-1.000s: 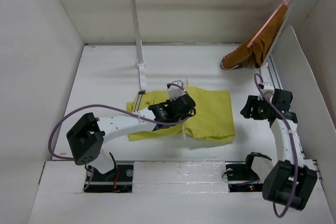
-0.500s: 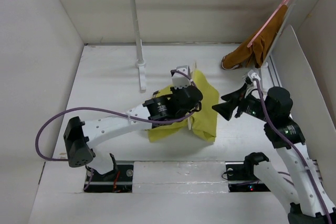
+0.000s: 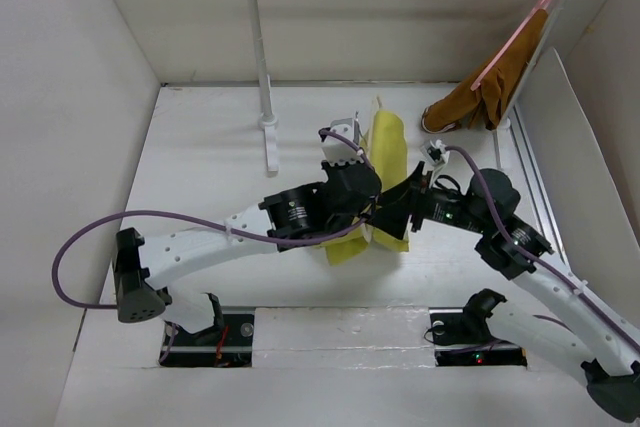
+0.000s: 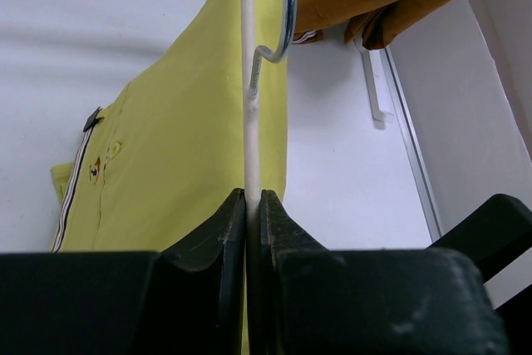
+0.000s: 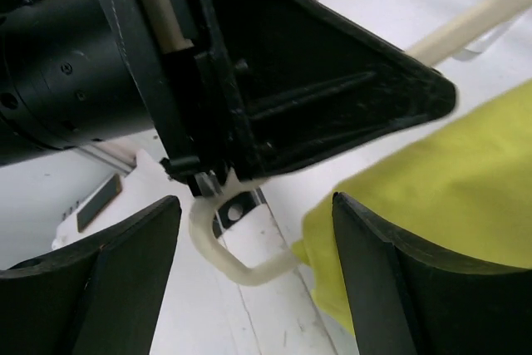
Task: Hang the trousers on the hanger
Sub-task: Place the hanger at the clothesline.
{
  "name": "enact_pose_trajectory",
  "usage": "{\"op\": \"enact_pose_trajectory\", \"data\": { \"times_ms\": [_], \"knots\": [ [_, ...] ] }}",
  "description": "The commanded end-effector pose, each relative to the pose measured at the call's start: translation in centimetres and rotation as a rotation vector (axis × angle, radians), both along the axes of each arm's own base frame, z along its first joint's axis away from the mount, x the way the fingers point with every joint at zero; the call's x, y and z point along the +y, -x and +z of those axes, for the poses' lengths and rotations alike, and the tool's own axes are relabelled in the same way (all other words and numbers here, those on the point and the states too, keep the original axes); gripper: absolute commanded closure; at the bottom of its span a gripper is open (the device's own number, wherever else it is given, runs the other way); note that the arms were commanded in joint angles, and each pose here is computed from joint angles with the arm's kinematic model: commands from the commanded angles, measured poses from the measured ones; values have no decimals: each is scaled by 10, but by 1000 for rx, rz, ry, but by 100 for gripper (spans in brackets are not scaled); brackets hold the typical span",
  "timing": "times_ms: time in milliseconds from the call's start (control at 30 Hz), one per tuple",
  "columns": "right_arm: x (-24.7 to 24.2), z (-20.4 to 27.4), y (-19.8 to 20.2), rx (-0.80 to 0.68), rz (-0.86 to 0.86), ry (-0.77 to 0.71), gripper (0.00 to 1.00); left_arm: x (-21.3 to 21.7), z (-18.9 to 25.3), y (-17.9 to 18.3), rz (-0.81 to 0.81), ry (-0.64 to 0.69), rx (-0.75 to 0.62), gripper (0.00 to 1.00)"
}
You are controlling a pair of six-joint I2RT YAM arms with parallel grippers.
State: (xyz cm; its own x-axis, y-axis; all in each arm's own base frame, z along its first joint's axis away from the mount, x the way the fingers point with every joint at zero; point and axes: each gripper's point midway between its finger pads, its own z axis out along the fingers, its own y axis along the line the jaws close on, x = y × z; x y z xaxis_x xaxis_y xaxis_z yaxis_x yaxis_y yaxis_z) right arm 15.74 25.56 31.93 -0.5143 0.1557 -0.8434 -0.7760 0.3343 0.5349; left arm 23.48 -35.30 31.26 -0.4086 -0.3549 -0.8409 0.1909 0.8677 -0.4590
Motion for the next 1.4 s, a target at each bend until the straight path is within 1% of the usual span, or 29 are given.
{"op": "enact_pose_trajectory", "data": {
  "times_ms": [0, 100, 167, 200, 267, 300, 333, 367, 400, 433, 467, 500, 533, 567, 633, 767, 800, 867, 900, 967, 1000, 1100, 1167, 1200, 1233, 1267, 1300, 1333, 1367],
  "knots": [
    [13, 32, 2, -47, 5, -132, 21, -1, 54, -7, 50, 150, -99, 100],
    [20, 19, 4, -3, -3, -103, 24, -5, 62, -8, 38, 162, -110, 100],
    [22, 20, 1, -9, -6, -120, 27, -8, 64, -8, 26, 154, -115, 100],
    [24, 18, -2, -3, -11, -118, 30, -11, 67, -5, 18, 157, -116, 100],
    [23, 15, -8, 8, -41, -100, 40, -12, 66, -4, 12, 152, -108, 100],
    [25, 14, -7, 11, -38, -94, 41, -12, 68, -3, 13, 163, -102, 100],
    [26, 11, -8, 17, -39, -88, 47, -11, 68, -2, 11, 162, -99, 100],
    [26, 8, -9, 26, -45, -85, 66, -12, 69, -2, 8, 163, -100, 100],
    [25, 7, -10, 32, -56, -89, 72, -12, 70, -1, -1, 167, -97, 100],
    [27, 7, -8, 45, -48, -99, 75, -11, 70, -1, -1, 163, -94, 100],
    [27, 10, -8, 41, -49, -117, 88, -11, 70, 0, -2, 162, -92, 100],
    [27, 7, -8, 53, -54, -121, 94, -11, 70, 0, -1, 161, -91, 100],
    [27, 7, -8, 71, -61, -136, 97, -11, 68, 0, -3, 159, -85, 100],
    [27, 14, -9, 56, -63, -164, 100, -11, 67, 0, -3, 156, -82, 100],
    [26, 17, -7, 72, -70, -178, 100, -14, 70, 3, -25, 160, -78, 100],
    [18, 43, -9, 39, -110, -253, 100, -17, 83, 6, -54, 185, -76, 100],
    [17, 50, -8, 25, -106, -268, 100, -15, 94, 8, -58, 211, -82, 95],
    [14, 70, -7, -8, -102, -305, 100, -11, 108, 7, -72, 245, -95, 83],
    [14, 74, -9, -23, -100, -312, 100, -9, 119, 11, -91, 273, -105, 69],
    [13, 89, -9, -52, -90, -345, 100, 1, 137, 3, -90, 325, -128, 54],
    [13, 94, -8, -67, -82, -355, 100, 5, 151, 9, -118, 357, -143, 44],
    [13, 107, -15, -107, -75, -365, 100, 18, 187, 14, -133, 400, -211, 33],
    [12, 115, -21, -138, -70, -377, 100, 23, 199, 15, -136, 399, -230, 31],
    [11, 125, -21, -158, -66, -389, 100, 31, 213, 15, -119, 414, -247, 29],
    [8, 133, -26, -180, -78, -397, 100, 36, 215, 15, -113, 395, -252, 29],
    [10, 137, -29, -191, -68, -398, 100, 43, 220, 16, -100, 396, -261, 29],
    [6, 156, -28, -227, -66, -417, 100, 56, 225, 16, -69, 401, -273, 30],
    [6, 165, -27, -254, -60, -418, 100, 64, 227, 16, -57, 403, -281, 30],
    [6, 167, -37, -262, -74, -405, 100, 73, 227, 15, -26, 402, -285, 31]
  ]
}}
